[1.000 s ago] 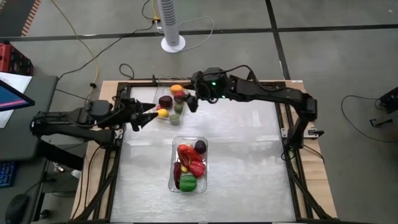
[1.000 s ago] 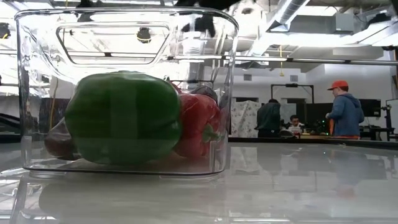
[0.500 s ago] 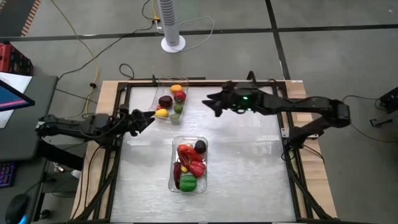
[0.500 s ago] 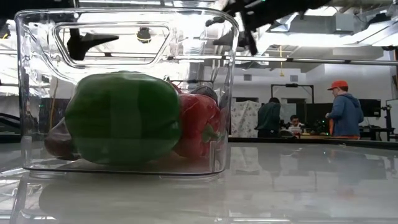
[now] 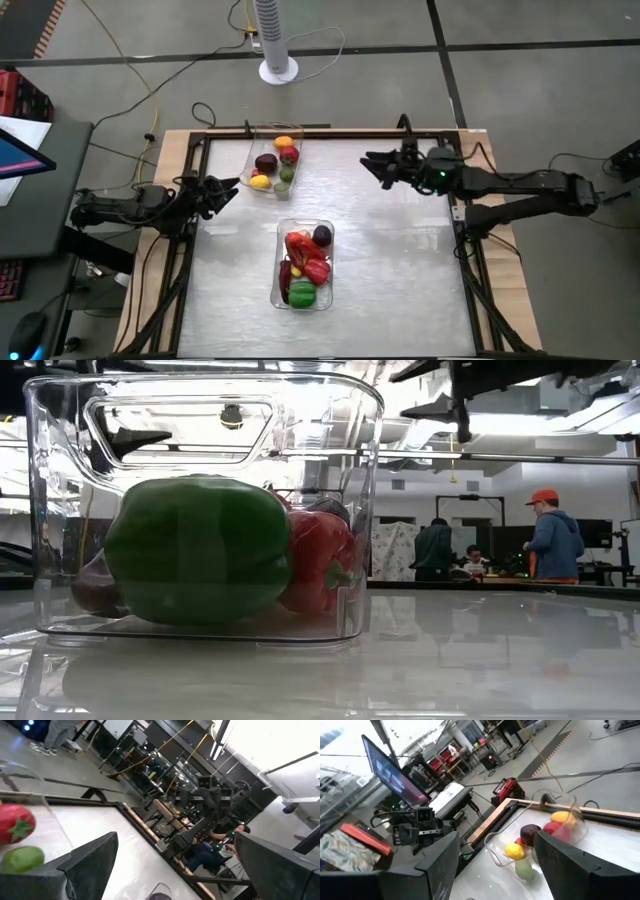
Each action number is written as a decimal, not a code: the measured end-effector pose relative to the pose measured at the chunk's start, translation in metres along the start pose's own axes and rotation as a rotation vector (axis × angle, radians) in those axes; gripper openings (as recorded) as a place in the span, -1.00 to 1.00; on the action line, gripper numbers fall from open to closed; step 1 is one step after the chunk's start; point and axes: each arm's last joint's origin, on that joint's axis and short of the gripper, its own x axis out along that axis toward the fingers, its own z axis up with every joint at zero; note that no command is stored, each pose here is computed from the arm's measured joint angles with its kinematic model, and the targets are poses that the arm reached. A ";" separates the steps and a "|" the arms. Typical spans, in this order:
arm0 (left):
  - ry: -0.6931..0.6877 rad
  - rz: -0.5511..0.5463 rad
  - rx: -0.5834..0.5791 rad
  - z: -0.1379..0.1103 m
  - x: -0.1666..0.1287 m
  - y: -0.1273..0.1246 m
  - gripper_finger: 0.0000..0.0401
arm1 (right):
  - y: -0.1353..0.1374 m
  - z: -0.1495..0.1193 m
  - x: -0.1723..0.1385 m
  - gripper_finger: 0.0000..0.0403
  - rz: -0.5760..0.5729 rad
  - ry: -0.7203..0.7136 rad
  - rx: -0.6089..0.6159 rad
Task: Sort produce into baskets
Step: Return to Home Position
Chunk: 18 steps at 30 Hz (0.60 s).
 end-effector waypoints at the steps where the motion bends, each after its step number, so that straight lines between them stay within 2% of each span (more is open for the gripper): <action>1: -0.002 0.001 -0.004 -0.001 -0.002 0.002 0.93 | -0.001 -0.002 -0.004 0.40 -0.006 -0.008 0.007; 6: 0.013 0.011 -0.027 -0.011 -0.005 0.013 0.93 | -0.002 -0.014 -0.024 0.40 -0.025 -0.043 0.056; 11: 0.073 -0.005 -0.054 -0.023 -0.002 0.019 0.93 | -0.010 -0.042 -0.032 0.40 -0.032 -0.015 0.139; 18: 0.158 -0.041 -0.079 -0.034 -0.002 0.025 0.93 | -0.009 -0.080 -0.037 0.40 -0.014 -0.073 0.250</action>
